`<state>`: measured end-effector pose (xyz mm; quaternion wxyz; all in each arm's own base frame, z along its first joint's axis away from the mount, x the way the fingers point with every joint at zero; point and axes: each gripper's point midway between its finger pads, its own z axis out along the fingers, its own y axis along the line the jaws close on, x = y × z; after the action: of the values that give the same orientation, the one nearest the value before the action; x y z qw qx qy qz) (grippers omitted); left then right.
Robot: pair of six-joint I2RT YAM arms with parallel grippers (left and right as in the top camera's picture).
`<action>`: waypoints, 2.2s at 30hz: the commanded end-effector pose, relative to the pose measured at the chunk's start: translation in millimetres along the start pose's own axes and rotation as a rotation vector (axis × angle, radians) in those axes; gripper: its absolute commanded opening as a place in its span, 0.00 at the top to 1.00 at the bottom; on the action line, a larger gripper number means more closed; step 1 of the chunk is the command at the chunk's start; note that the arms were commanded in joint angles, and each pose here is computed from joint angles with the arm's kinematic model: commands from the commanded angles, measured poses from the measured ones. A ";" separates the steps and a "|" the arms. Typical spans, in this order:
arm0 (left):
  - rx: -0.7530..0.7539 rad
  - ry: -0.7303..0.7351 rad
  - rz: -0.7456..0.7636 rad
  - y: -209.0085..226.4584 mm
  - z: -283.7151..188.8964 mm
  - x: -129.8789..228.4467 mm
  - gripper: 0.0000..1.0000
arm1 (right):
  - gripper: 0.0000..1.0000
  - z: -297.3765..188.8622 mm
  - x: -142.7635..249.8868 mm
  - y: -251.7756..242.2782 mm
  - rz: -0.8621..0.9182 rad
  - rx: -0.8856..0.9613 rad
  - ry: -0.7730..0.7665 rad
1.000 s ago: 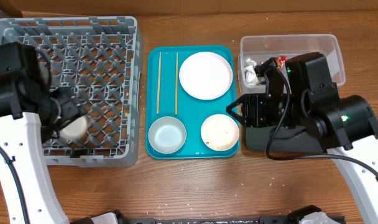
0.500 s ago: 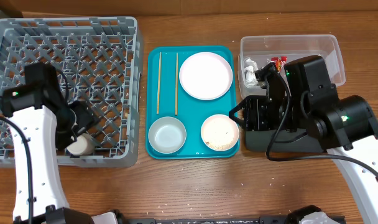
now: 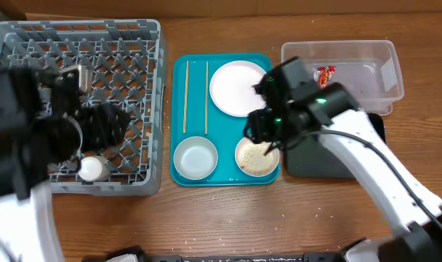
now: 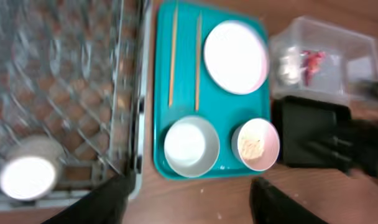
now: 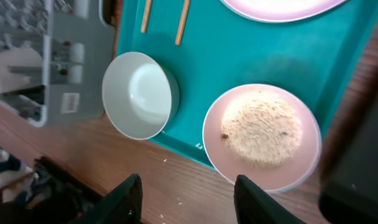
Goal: Sort waste into correct bins and load items into the dishwasher
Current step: 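Grasp the rice-covered plate with the right gripper and lift it, then tip the plate over the black tray to dump the rice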
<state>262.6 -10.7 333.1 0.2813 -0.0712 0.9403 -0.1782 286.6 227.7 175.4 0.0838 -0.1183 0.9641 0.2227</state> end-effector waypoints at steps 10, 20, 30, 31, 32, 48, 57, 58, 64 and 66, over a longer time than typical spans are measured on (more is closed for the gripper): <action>0.011 -0.236 0.208 -36.4 -74.7 27.5 0.00 | 0.64 128.5 24.3 -37.4 0.194 0.365 0.171; 0.011 -0.234 0.207 -36.1 -74.0 27.2 0.00 | 0.96 99.9 12.5 -15.9 0.199 0.259 0.113; 0.011 -0.233 0.207 -36.0 -73.8 27.1 0.00 | 0.96 -52.9 -26.4 -27.7 0.219 -0.153 -0.124; 0.011 -0.233 0.207 -36.0 -73.8 27.1 0.00 | 0.96 -58.1 -26.0 -34.8 0.216 -0.181 -0.121; 0.011 -0.233 0.207 -36.0 -73.8 27.1 0.00 | 0.96 -63.3 -25.8 -45.6 0.218 -0.239 -0.123; 0.011 -0.233 0.207 -36.0 -73.8 27.1 0.00 | 0.96 -92.9 -0.6 -136.2 0.210 -0.984 -0.523; 0.011 -0.233 0.207 -36.0 -73.8 27.1 0.00 | 0.96 -68.7 0.5 -155.5 0.258 -0.816 -0.497; 0.011 -0.233 0.207 -36.0 -73.8 27.1 0.00 | 0.96 -74.9 1.8 -149.0 0.275 -0.876 -0.490; 0.011 -0.233 0.207 -36.0 -73.8 27.1 0.00 | 0.96 -81.3 4.3 -139.6 0.253 -0.941 -0.495; 0.011 -0.233 0.207 -36.0 -73.8 27.1 0.00 | 0.96 -65.6 5.0 -150.0 0.253 -0.830 -0.480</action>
<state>200.4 -27.6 388.6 0.4018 -0.0058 0.9037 -0.1476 313.1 65.2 172.9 0.2059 0.0528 0.7463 0.6308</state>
